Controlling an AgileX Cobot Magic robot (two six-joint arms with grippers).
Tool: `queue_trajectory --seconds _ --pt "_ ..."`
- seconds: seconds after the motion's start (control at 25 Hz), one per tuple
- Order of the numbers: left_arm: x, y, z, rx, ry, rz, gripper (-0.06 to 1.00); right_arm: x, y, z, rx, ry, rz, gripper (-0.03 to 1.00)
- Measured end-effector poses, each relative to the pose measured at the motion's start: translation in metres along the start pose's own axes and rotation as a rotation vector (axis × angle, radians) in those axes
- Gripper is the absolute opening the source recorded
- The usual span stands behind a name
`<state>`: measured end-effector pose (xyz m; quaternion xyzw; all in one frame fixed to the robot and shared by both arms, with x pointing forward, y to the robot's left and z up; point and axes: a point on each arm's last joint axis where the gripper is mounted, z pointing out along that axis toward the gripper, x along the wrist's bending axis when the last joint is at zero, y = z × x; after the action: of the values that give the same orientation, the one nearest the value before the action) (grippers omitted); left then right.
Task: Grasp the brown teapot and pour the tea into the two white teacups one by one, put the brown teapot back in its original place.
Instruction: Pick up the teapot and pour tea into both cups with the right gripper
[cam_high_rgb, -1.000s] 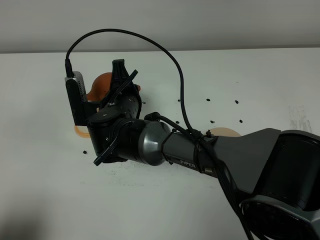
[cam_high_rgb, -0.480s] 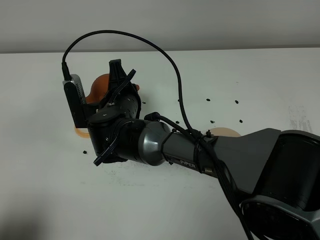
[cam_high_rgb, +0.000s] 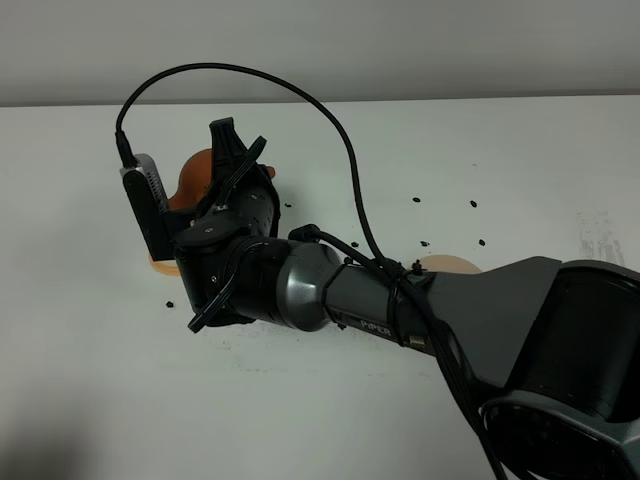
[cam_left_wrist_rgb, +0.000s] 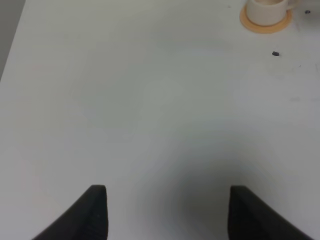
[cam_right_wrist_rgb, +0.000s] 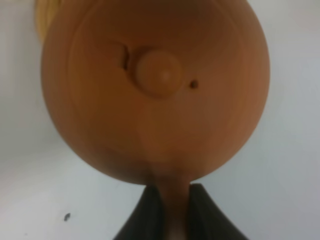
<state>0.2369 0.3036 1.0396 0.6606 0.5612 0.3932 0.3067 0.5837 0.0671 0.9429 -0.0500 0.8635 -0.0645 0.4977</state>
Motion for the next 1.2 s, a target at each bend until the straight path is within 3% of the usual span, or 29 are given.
queue_trajectory --seconds 1.2 --pt "0.0 0.0 0.0 0.0 0.0 0.0 0.5 -0.0001 0.0044 0.0048 -0.017 -0.075 -0.089 0.09"
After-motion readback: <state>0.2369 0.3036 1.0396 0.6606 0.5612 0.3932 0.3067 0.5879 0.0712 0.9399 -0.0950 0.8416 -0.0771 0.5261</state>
